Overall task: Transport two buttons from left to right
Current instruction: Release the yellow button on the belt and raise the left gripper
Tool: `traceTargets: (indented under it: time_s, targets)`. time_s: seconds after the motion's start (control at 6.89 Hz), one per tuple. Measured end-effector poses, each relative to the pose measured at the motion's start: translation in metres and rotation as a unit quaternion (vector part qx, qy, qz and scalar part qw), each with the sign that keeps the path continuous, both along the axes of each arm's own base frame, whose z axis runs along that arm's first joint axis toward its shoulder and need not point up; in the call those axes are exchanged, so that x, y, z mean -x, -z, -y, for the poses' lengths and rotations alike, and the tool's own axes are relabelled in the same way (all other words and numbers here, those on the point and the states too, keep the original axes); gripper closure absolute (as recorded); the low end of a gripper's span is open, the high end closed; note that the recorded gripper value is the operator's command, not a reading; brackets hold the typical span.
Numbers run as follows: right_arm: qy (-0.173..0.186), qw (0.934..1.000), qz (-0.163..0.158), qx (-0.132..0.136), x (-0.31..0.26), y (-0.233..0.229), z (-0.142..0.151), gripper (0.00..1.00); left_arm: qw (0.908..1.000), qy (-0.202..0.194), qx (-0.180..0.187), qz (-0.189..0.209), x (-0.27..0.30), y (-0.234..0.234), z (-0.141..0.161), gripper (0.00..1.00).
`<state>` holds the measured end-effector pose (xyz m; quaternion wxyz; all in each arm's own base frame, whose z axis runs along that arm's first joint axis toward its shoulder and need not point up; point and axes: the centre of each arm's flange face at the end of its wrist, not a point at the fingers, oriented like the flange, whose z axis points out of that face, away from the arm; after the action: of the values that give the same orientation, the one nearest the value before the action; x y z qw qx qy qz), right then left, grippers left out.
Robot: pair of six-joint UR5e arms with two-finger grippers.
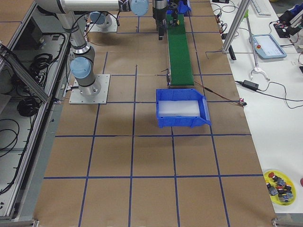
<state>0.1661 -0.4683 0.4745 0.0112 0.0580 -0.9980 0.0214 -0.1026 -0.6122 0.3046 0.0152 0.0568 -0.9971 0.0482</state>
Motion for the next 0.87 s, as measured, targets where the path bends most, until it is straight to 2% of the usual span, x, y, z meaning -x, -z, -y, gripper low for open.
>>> traceTargets:
  time_s: [0.44,0.58,0.87]
  targets:
    - [0.001,1.0000,0.000,0.000,0.000,0.000,0.000,0.00,1.0000,-0.002,0.010,0.001,-0.008,-0.075,-0.005,0.00]
    - [0.001,1.0000,0.000,0.000,0.000,0.000,0.000,0.00,0.9999,-0.002,0.011,0.002,-0.017,-0.081,-0.004,0.00]
    - [0.001,1.0000,0.000,0.001,0.000,-0.001,0.000,0.00,0.9996,0.024,0.014,0.010,-0.081,-0.085,0.002,0.00]
